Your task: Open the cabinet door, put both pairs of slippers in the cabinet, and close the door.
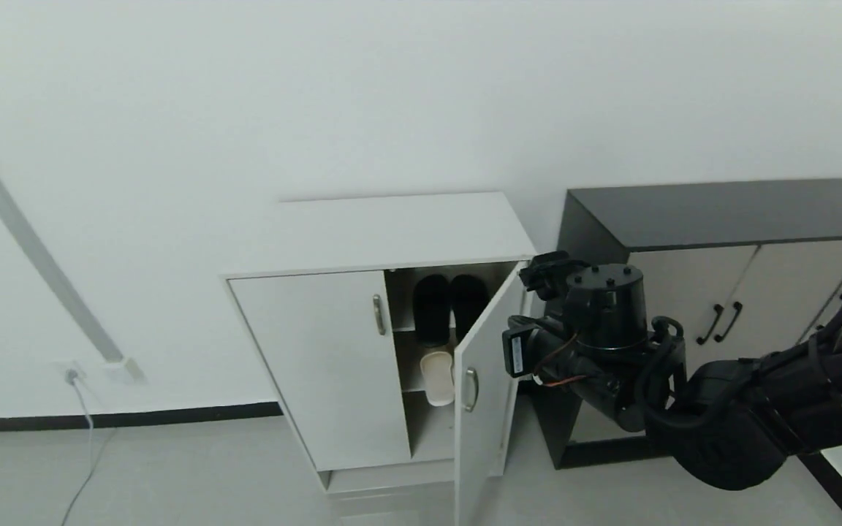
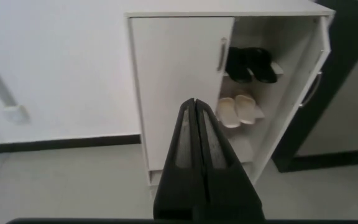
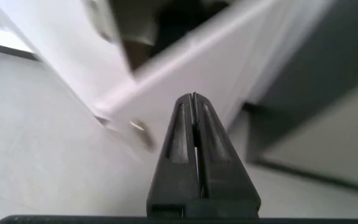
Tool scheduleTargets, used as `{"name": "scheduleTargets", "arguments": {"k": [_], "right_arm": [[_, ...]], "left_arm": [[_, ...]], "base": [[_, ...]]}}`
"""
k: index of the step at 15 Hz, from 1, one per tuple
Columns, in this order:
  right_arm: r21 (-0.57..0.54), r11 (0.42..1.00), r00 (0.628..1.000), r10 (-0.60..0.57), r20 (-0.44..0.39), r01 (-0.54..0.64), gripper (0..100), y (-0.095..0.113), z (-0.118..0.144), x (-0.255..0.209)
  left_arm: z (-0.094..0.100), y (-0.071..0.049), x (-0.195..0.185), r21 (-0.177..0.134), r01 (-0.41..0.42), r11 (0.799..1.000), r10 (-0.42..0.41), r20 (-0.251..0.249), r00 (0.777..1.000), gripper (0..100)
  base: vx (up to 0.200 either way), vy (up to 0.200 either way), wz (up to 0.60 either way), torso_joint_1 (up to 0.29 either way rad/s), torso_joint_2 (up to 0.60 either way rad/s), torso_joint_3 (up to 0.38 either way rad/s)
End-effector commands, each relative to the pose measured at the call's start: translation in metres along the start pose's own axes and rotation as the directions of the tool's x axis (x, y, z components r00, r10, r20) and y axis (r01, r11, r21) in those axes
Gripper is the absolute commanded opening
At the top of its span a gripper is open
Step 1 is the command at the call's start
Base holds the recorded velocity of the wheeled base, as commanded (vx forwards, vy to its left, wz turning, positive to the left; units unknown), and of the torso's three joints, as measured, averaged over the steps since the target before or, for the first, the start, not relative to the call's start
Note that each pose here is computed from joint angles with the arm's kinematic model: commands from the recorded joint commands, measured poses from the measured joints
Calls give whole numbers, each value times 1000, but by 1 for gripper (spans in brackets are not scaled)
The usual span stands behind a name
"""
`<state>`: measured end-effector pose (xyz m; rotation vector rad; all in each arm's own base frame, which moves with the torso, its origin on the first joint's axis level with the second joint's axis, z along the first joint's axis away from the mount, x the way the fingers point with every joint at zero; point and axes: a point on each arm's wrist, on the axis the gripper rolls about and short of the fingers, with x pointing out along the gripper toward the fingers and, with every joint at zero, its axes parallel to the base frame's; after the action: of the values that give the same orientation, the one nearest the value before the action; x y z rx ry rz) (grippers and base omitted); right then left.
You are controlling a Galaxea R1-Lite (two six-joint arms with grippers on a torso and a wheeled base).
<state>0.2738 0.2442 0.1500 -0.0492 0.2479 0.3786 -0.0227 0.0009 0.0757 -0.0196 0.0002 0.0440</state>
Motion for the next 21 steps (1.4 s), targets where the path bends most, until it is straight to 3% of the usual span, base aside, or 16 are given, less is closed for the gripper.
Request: {"name": "scheduleTargets", "arguments": {"k": [1, 8, 11, 15, 18, 21], "right_arm": [[1, 1000, 1000, -3, -6, 3, 0, -1, -2, 0], [-43, 999, 999, -22, 26, 23, 0, -13, -13, -12], [-70, 997, 999, -35, -31, 33, 0, -25, -31, -21], [-88, 996, 994, -42, -100, 33, 0, -31, -51, -29], [-96, 995, 993, -41, -115, 30, 0, -33, -57, -32], [-101, 995, 991, -35, -126, 22, 0, -30, -61, -32]], "left_arm": [[0, 0, 0, 0, 0, 1000, 0, 1, 1000, 0], [0, 0, 0, -2, 0, 1000, 0, 1, 1000, 0], [0, 0, 0, 0, 0, 1000, 0, 1, 1000, 0], [0, 0, 0, 0, 0, 1000, 0, 1, 1000, 0], [0, 0, 0, 0, 0, 1000, 0, 1, 1000, 0], [0, 0, 0, -2, 0, 1000, 0, 1, 1000, 0]], "base": [[0, 0, 600, -7, 7, 7], [0, 0, 0, 0, 0, 0], [0, 0, 0, 0, 0, 0], [200, 0, 0, -5, -4, 6], [200, 0, 0, 10, 5, -1], [0, 0, 0, 0, 0, 0]]}}
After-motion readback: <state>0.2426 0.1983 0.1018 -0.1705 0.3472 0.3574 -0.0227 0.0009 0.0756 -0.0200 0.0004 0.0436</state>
